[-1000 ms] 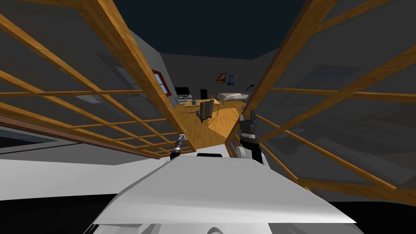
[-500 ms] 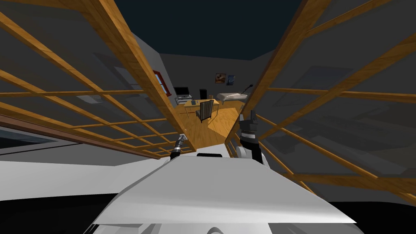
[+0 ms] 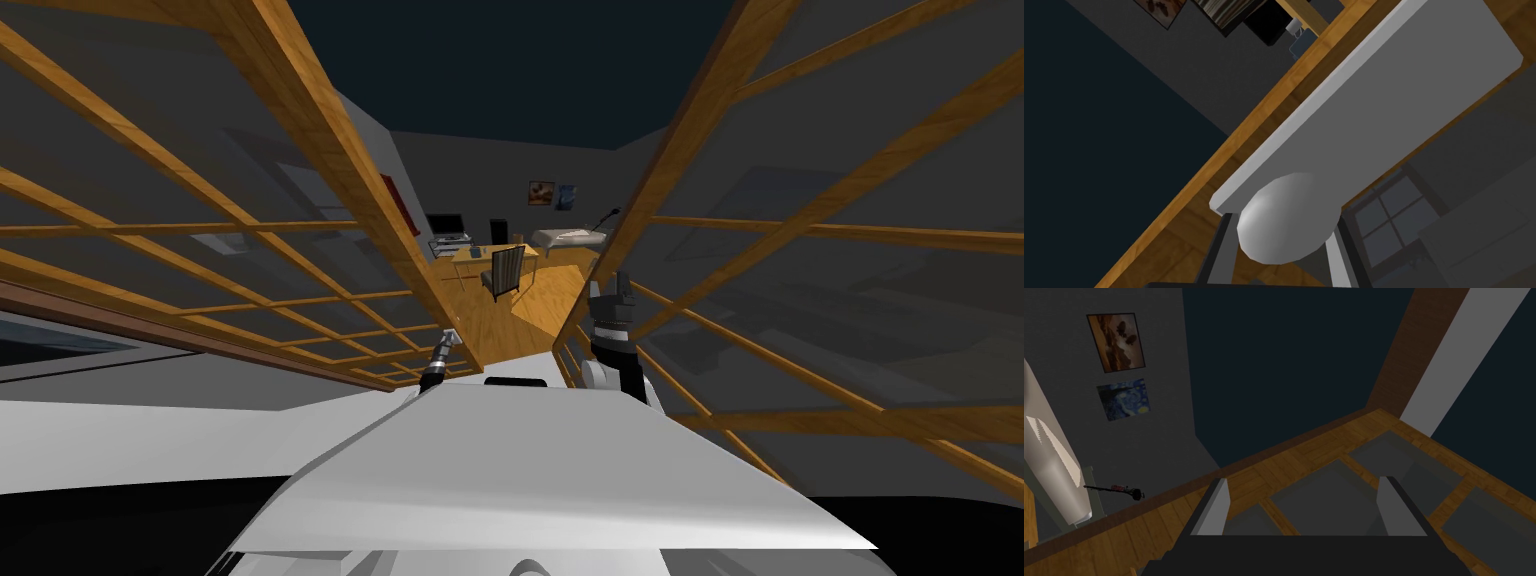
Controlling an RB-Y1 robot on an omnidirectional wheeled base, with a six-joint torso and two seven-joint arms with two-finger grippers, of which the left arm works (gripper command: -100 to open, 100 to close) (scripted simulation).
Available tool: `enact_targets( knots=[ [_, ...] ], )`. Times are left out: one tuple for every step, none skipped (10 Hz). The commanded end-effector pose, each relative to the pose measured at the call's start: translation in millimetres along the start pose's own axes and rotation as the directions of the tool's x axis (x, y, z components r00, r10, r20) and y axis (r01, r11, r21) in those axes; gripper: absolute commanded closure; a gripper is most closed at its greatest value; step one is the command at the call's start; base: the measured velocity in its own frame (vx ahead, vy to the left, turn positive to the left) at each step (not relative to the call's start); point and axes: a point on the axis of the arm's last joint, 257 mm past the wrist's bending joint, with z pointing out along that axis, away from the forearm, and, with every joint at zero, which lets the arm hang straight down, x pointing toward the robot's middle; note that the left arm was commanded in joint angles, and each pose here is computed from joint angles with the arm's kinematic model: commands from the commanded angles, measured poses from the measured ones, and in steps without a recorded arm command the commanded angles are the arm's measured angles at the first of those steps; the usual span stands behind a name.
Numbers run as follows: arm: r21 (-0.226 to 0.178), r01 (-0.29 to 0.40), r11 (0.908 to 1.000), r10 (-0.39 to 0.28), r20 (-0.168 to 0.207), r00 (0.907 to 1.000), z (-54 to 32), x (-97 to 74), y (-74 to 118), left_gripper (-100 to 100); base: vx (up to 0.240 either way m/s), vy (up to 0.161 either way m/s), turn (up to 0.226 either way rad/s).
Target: Pull the door open
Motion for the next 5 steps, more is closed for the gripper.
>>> enact_targets(
  knots=[
    [0.0, 0.041, 0.9992, -0.041, -0.01, 0.9991, -0.6, 7.7, -1.8, 100, -0.033, 0.008, -0.017],
    [0.0, 0.089, 0.996, -0.089, -0.008, 0.996, 0.7, 7.8, -2.3, 100, -0.032, 0.009, -0.025],
    [0.0, 0.123, 0.9925, -0.123, -0.006, 0.9924, 2.0, 7.9, -2.8, 100, -0.045, 0.012, -0.057],
    [0.0, 0.138, 0.9904, -0.138, -0.006, 0.9904, 2.0, 7.9, -2.8, 100, -0.034, 0.015, -0.018],
    [-0.001, 0.177, 0.9841, -0.177, -0.004, 0.9841, 3.3, 8.0, -3.2, 100, -0.04, 0.014, -0.035]
  ],
)
